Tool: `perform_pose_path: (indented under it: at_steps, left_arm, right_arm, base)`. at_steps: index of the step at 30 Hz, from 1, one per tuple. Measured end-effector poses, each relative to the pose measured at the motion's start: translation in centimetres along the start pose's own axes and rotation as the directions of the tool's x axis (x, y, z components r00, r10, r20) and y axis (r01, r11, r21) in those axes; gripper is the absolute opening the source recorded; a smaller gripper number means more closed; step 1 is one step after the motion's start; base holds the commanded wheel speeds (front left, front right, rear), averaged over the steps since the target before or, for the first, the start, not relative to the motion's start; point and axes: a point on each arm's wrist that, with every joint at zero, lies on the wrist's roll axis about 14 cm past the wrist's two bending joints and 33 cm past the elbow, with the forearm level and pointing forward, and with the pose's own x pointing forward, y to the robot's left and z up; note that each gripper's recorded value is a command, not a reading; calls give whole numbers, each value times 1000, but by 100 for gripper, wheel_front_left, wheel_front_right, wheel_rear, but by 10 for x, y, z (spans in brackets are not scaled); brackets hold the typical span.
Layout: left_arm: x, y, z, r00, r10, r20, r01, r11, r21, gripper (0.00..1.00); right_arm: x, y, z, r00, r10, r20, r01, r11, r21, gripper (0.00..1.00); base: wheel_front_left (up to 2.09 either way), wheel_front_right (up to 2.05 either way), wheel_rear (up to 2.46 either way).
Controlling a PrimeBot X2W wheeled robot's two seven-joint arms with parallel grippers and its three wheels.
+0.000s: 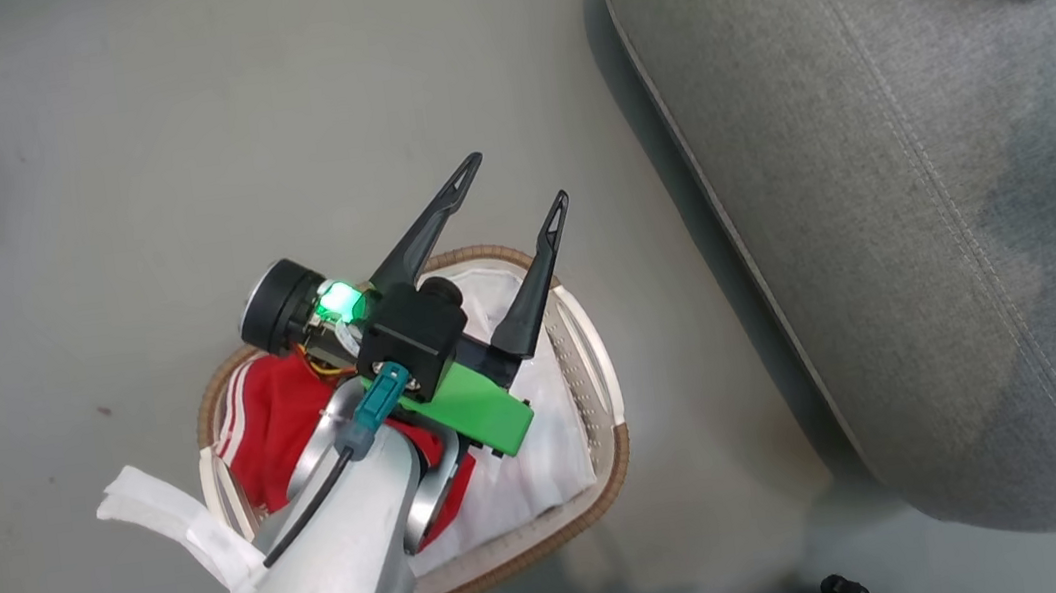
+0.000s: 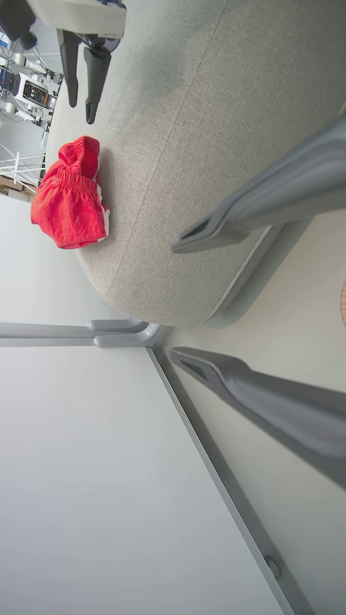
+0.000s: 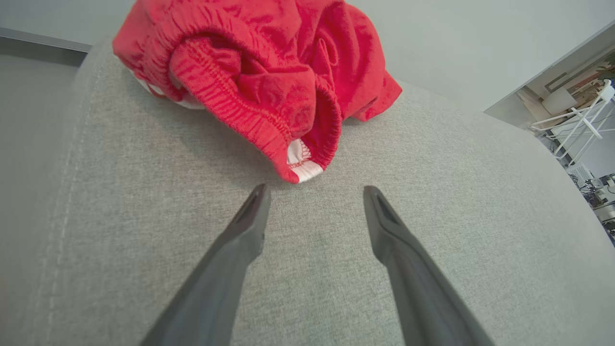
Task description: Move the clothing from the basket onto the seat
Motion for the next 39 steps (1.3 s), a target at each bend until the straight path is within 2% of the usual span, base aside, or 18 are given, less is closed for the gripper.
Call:
perform_pose_path:
  at_steps: [8,13,19,23,30,35,39]
  left_arm:
    - [-18,-6,21,999,51,12,-51,999,0,100]
    - [-39,1,35,991,129,19,-129,992,2,100]
    - [-81,18,46,960,280,24,-280,960,-11,100]
    - [-119,37,54,911,411,41,-410,912,-24,100]
    - [-195,67,69,780,620,86,-619,784,-42,100]
    - [-240,74,77,698,706,121,-706,707,-51,100]
    - [-265,73,77,654,745,130,-743,665,-70,100]
  right_arm:
    - [-31,-3,11,999,4,49,-5,1000,31,100]
    - [-41,-13,51,985,-37,169,23,996,86,100]
    - [-60,24,90,956,3,292,-53,985,166,100]
    - [-73,58,117,930,53,363,-136,969,205,100]
    - [-100,109,145,890,122,440,-272,916,296,100]
    - [-121,139,152,865,182,468,-349,888,299,100]
    - [-134,144,150,858,190,477,-370,873,318,100]
  base:
    - [0,0,0]
    - [0,0,0]
    - [0,0,0]
    - [0,0,0]
    - [0,0,0]
    - [0,0,0]
    - [0,0,0]
